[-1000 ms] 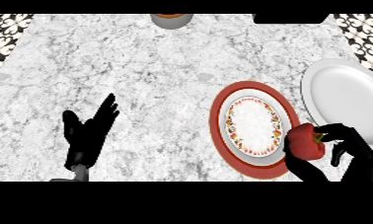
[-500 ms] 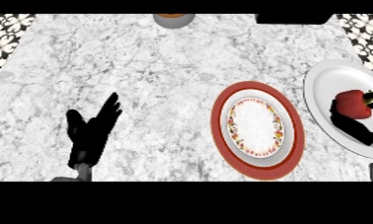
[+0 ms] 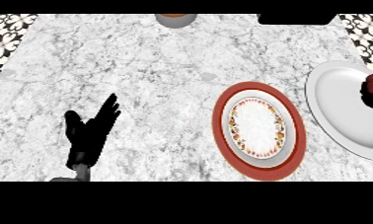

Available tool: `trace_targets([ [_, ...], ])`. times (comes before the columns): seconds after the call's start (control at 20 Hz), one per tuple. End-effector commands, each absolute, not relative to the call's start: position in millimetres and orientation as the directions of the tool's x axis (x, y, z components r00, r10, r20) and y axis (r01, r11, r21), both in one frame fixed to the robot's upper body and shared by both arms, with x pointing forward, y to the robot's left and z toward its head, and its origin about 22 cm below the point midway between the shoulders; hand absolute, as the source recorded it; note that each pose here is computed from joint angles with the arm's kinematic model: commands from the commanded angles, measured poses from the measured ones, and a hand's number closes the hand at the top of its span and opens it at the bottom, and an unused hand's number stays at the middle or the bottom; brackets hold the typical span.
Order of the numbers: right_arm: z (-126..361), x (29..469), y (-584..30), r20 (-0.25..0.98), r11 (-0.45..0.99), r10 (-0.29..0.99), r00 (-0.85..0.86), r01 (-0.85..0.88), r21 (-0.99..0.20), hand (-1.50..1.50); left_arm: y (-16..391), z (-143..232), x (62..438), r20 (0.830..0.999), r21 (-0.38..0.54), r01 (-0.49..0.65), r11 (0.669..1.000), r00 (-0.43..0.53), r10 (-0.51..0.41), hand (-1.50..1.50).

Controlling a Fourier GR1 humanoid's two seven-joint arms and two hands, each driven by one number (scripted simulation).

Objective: Pick the bell pepper from the plate and place it in the plate

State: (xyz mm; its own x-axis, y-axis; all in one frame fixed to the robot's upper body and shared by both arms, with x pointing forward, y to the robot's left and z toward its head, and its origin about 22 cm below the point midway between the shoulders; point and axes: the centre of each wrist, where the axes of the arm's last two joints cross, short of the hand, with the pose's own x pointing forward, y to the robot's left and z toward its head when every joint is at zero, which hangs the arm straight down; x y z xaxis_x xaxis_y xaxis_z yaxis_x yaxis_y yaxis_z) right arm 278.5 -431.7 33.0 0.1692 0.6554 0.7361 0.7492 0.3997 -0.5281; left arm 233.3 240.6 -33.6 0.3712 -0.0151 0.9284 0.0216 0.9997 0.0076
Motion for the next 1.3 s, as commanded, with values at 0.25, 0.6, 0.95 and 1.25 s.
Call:
trace_targets([
  [0.25, 9.7, 284.7, -480.3, 0.684, 0.505, 0.610, 0.400, 0.470, -0.724, -1.50, 227.4, -38.2, 235.1, 0.931, 0.001, 0.050, 0.999, 0.363, -0.020, 0.00],
  [0.6, 3.2, 300.8, -474.7, 0.820, 0.650, 0.551, 0.154, 0.538, -0.537, -1.50, 228.0, -32.7, 244.1, 0.928, -0.005, 0.047, 0.999, 0.371, -0.012, 0.00],
  [0.95, 9.3, 287.2, -501.0, 0.916, 0.665, 0.401, -0.002, 0.689, -0.290, -1.50, 245.3, -34.7, 245.9, 0.931, 0.000, 0.029, 1.000, 0.364, -0.011, 0.00],
  [1.25, 6.5, 220.1, -551.7, 0.950, 0.764, 0.308, -0.051, 0.609, -0.214, -1.50, 228.8, -38.4, 230.3, 0.921, -0.004, 0.010, 1.000, 0.389, -0.001, 0.00],
])
